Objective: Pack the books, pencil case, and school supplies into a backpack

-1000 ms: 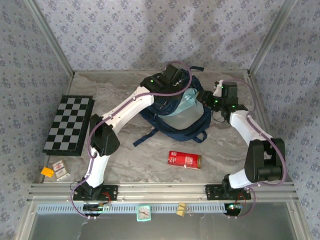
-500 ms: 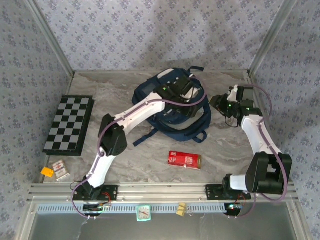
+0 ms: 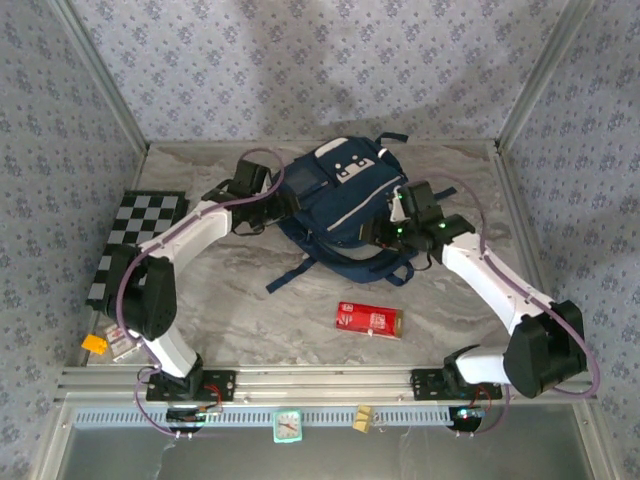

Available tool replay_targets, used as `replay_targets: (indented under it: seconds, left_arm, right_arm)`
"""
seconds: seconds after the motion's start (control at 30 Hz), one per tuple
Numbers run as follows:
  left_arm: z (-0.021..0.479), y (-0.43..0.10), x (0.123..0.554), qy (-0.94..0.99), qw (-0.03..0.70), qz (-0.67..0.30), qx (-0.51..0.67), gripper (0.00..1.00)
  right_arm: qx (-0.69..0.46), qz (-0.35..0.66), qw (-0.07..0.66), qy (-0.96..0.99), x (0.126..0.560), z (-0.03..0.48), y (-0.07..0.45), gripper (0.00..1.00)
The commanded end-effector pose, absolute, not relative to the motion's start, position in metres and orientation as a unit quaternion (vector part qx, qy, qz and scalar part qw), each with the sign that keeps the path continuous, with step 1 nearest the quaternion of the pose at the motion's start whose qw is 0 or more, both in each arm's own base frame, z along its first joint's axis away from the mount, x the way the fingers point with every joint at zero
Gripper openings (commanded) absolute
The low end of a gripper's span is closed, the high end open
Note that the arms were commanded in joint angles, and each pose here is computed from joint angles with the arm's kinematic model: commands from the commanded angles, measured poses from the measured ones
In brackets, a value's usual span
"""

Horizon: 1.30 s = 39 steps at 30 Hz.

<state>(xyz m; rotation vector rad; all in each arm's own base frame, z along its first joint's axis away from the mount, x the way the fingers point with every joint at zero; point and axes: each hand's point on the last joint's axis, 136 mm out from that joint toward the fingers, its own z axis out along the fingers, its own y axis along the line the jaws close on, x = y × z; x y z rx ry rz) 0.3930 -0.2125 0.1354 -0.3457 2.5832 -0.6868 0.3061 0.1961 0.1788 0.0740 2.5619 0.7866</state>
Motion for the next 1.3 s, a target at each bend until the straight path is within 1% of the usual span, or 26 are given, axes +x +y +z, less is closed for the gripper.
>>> replay_targets:
  seconds: [0.0, 0.07, 0.13, 0.2, 0.37, 0.47, 0.57, 0.67, 0.8, 0.87, 0.9, 0.93, 0.97, 1.1, 1.23, 1.27]
  left_arm:
    - [0.129, -0.217, 0.414, 0.917, 0.220, -0.277, -0.184, 0.70]
    - [0.127, -0.222, 0.426, 0.913, 0.223, -0.284, -0.192, 0.69]
    - [0.119, -0.225, 0.435, 0.913, 0.212, -0.279, -0.206, 0.62]
    - [0.112, -0.228, 0.440, 0.912, 0.207, -0.278, -0.219, 0.60]
    - [0.106, -0.242, 0.450, 0.906, 0.206, -0.294, -0.225, 0.58]
    - [0.103, -0.248, 0.449, 0.909, 0.205, -0.282, -0.229, 0.58]
    - [0.097, -0.264, 0.448, 0.902, 0.192, -0.302, -0.241, 0.55]
    - [0.084, -0.267, 0.436, 0.908, 0.177, -0.278, -0.260, 0.50]
    - [0.059, -0.262, 0.426, 0.892, 0.165, -0.282, -0.311, 0.43]
    - [0.052, -0.264, 0.428, 0.890, 0.162, -0.283, -0.318, 0.43]
    - [0.051, -0.267, 0.431, 0.888, 0.163, -0.288, -0.320, 0.47]
    - [0.052, -0.270, 0.435, 0.884, 0.168, -0.295, -0.322, 0.47]
    - [0.056, -0.274, 0.440, 0.880, 0.176, -0.302, -0.322, 0.46]
    - [0.069, -0.277, 0.452, 0.872, 0.213, -0.293, -0.330, 0.30]
    - [0.090, -0.286, 0.461, 0.866, 0.228, -0.311, -0.319, 0.03]
    - [0.093, -0.285, 0.460, 0.865, 0.228, -0.312, -0.319, 0.00]
  right_arm:
    - [0.056, 0.263, 0.240, 0.933, 0.313, 0.188, 0.196, 0.42]
    - [0.061, 0.261, 0.244, 0.932, 0.320, 0.188, 0.199, 0.40]
    - [0.068, 0.248, 0.248, 0.934, 0.329, 0.185, 0.197, 0.36]
    - [0.074, 0.245, 0.252, 0.933, 0.336, 0.181, 0.198, 0.34]
    - [0.078, 0.250, 0.246, 0.933, 0.349, 0.167, 0.204, 0.32]
    - [0.086, 0.245, 0.238, 0.936, 0.352, 0.156, 0.202, 0.31]
    - [0.093, 0.240, 0.235, 0.937, 0.354, 0.146, 0.200, 0.30]
    - [0.103, 0.237, 0.234, 0.937, 0.356, 0.140, 0.195, 0.29]
    - [0.110, 0.234, 0.230, 0.938, 0.357, 0.132, 0.190, 0.28]
    - [0.112, 0.233, 0.228, 0.939, 0.356, 0.129, 0.190, 0.28]
    - [0.113, 0.234, 0.228, 0.938, 0.356, 0.128, 0.190, 0.28]
    - [0.113, 0.233, 0.227, 0.939, 0.356, 0.126, 0.190, 0.28]
    - [0.113, 0.230, 0.228, 0.939, 0.357, 0.124, 0.189, 0.28]
    - [0.120, 0.227, 0.224, 0.940, 0.360, 0.117, 0.184, 0.26]
    - [0.131, 0.220, 0.230, 0.939, 0.369, 0.113, 0.170, 0.25]
    - [0.129, 0.220, 0.230, 0.939, 0.373, 0.111, 0.168, 0.26]
